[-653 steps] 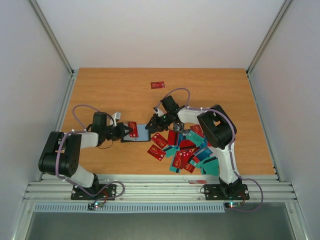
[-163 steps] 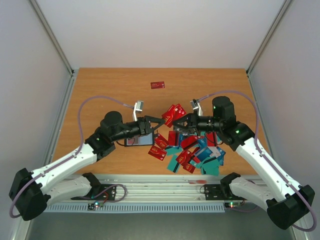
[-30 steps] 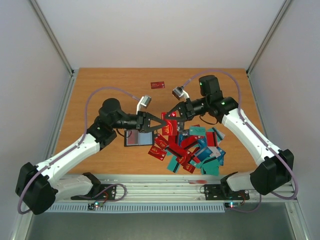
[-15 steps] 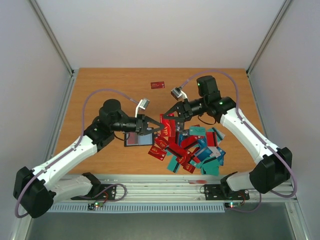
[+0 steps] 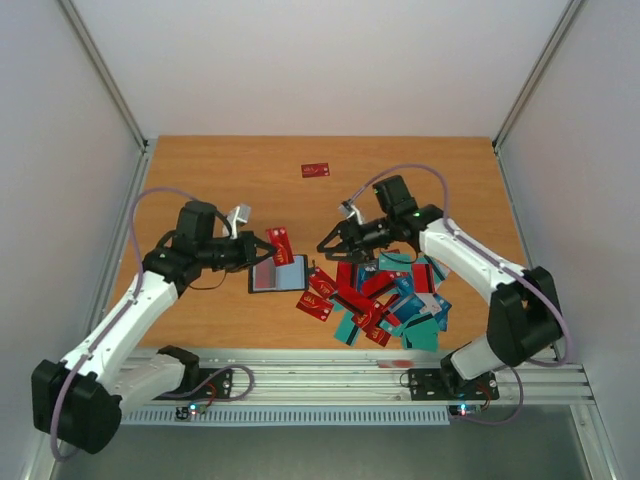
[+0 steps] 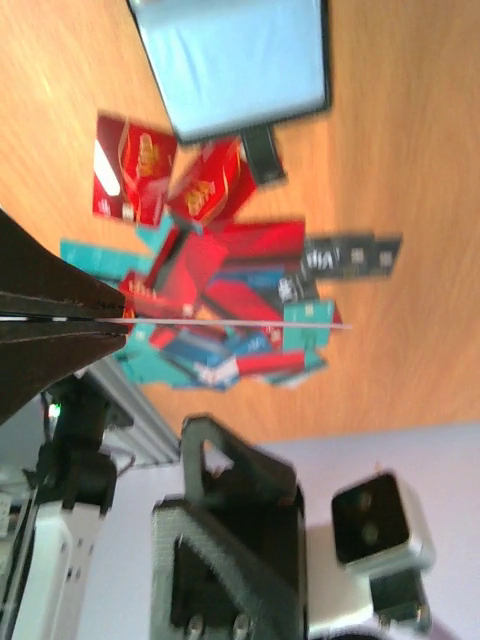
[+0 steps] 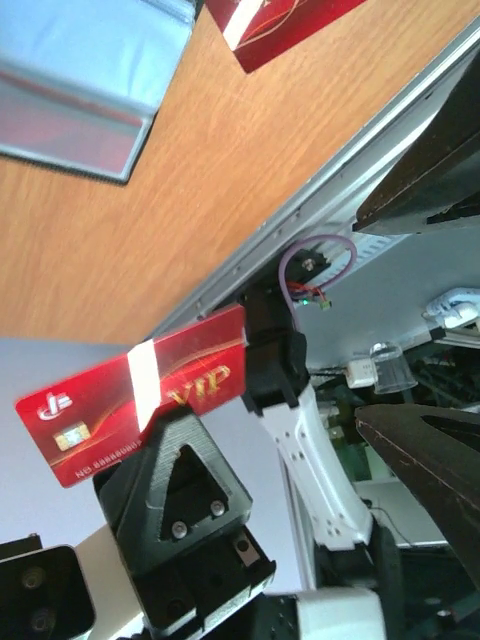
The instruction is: Put the credit cards into the card holder
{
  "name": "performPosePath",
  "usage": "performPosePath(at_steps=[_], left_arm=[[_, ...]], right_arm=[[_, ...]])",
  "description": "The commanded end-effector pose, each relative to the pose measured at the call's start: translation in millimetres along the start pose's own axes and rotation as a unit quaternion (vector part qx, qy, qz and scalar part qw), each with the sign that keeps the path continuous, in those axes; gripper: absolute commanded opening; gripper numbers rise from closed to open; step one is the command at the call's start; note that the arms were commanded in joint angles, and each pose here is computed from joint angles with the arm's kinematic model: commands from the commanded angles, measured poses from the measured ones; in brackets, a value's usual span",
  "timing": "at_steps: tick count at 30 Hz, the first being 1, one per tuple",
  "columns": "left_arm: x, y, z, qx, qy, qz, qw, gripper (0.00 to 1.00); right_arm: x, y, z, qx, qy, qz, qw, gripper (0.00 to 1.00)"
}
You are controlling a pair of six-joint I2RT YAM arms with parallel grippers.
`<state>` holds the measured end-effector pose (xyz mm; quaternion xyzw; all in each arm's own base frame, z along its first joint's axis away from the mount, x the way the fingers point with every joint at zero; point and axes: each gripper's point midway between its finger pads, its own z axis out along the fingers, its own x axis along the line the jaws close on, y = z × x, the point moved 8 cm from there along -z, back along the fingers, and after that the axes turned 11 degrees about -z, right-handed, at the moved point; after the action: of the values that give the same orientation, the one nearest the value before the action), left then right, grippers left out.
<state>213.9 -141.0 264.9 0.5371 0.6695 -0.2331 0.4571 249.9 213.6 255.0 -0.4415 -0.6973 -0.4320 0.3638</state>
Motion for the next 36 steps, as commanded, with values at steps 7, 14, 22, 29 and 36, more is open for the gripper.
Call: performPosePath(at_steps=[7, 14, 22, 29, 36], left_arm=[[83, 27, 15, -0.027, 0.077, -0.027, 0.996, 0.0], [109, 39, 29, 0.005, 0.092, -0.026, 0.995, 0.0], [126, 50, 46, 0.028, 0.093, -0.026, 0.995, 0.0], [136, 52, 54, 0.039, 0.103, -0.031, 0.993, 0.0], [139, 52, 56, 0.039, 0.101, -0.029, 0.994, 0.0]], right_arm=[[-36, 10, 73, 0.05, -0.077, 0.043, 0.995, 0.47], [-70, 21, 99, 0.064, -0.099, 0.079, 0.99, 0.48], [-96, 32, 119, 0.089, -0.093, 0.101, 0.987, 0.47], [-115, 41, 130, 0.102, -0.088, 0.117, 0.984, 0.46], [-138, 40, 125, 0.105, -0.097, 0.133, 0.981, 0.45]])
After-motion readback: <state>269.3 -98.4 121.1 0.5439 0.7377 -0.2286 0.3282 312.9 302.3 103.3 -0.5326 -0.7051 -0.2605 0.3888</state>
